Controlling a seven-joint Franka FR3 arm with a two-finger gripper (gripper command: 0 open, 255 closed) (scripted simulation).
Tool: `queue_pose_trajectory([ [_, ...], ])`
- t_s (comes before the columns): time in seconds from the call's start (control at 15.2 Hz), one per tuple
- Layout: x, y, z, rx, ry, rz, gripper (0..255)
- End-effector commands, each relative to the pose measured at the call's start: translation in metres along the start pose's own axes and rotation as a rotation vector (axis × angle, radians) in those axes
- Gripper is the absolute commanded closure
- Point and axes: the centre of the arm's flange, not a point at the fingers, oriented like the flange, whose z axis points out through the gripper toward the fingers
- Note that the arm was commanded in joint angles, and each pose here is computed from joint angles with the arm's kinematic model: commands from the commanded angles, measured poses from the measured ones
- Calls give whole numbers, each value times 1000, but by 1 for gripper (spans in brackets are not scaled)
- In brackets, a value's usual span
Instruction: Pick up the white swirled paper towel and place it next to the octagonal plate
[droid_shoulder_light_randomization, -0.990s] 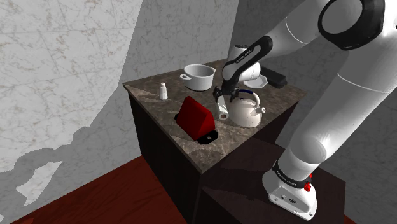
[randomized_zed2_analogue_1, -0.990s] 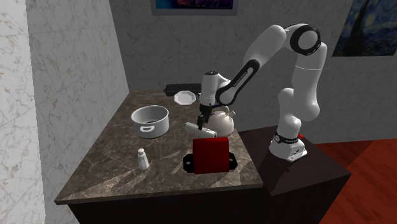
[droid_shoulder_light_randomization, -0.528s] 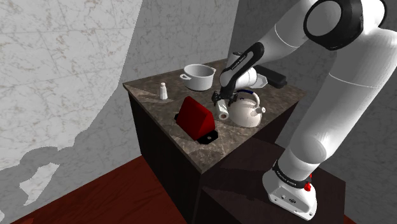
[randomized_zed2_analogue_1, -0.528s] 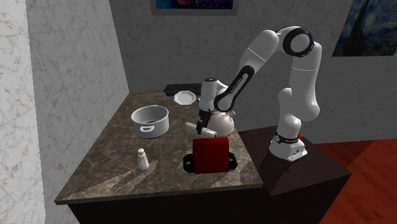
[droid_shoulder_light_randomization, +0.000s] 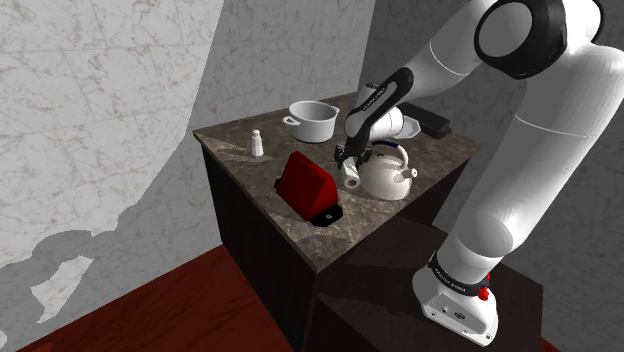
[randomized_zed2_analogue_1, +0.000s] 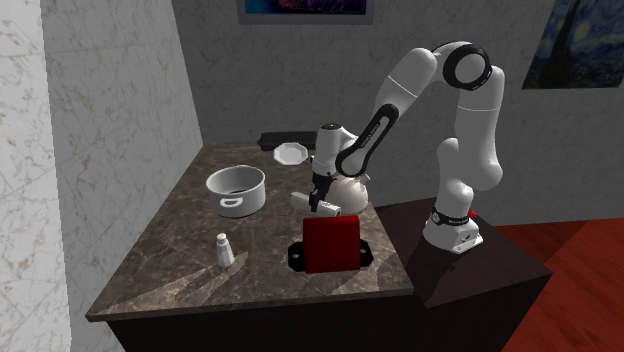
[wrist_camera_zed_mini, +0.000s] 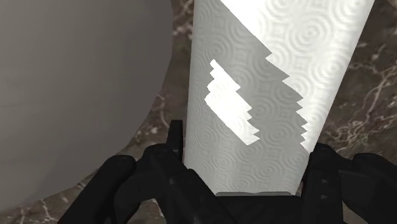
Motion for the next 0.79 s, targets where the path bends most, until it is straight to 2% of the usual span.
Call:
queue_pose_trajectory([
  [0.0,-1,1,3,-3,-7,1,255],
  [0.53,-2,1,2,-3,-7,1,255],
  [0.73,-1,1,-14,-3,-7,1,255],
])
